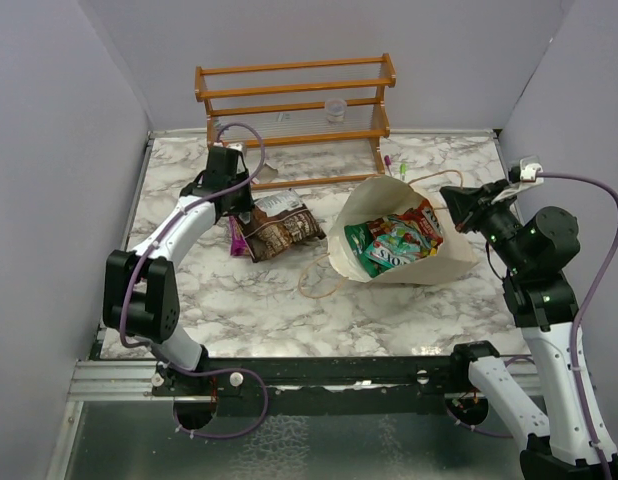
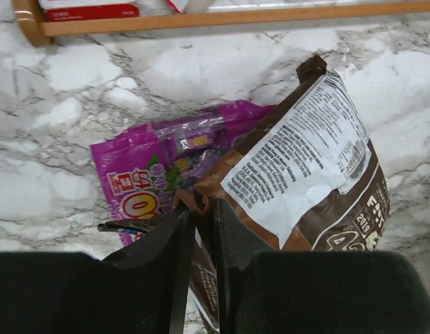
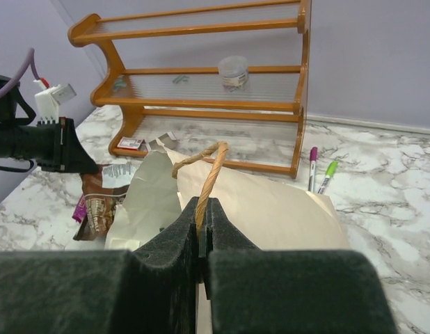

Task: Take the snacks out of the paper bag
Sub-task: Place the snack at the center of the board.

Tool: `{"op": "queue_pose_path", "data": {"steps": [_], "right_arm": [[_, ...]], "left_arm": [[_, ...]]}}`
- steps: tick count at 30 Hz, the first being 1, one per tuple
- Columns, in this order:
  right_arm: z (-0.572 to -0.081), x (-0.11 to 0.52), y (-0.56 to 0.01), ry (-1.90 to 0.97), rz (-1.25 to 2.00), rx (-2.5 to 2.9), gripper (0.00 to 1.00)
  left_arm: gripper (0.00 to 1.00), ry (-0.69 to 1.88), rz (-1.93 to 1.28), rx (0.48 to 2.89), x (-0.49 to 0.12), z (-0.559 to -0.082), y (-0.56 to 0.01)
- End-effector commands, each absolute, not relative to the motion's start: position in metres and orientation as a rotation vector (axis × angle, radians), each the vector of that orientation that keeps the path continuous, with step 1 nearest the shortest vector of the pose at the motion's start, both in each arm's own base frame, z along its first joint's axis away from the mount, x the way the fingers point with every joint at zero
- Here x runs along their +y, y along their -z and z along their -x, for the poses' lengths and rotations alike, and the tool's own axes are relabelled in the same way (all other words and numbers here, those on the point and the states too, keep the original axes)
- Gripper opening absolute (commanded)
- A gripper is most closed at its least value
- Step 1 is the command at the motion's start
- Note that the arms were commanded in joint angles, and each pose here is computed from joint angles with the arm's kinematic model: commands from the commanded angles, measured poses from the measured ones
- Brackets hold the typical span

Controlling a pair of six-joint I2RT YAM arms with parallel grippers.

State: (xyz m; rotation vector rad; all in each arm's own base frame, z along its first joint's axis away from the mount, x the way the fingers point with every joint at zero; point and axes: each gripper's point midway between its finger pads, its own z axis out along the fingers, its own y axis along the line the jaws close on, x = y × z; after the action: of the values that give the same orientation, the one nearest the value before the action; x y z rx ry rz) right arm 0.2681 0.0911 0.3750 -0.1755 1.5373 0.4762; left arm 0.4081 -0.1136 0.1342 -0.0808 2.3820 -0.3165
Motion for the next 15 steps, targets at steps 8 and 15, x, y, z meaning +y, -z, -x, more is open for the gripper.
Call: {"op": "queue_pose_path", "data": {"steps": [8, 15], "right_arm": [[-0.269, 0.1, -0.371, -0.518, 0.208, 1.556, 0.02], [-0.263, 0.105, -0.353, -0.523, 0.269, 1.586, 0.02]], "left_arm": [[0.57, 0.092, 0.109, 2.282, -0.076, -0.407, -0.163], [0.78, 0.34, -0.001, 2.145, -0.116, -0.394, -0.202]]}}
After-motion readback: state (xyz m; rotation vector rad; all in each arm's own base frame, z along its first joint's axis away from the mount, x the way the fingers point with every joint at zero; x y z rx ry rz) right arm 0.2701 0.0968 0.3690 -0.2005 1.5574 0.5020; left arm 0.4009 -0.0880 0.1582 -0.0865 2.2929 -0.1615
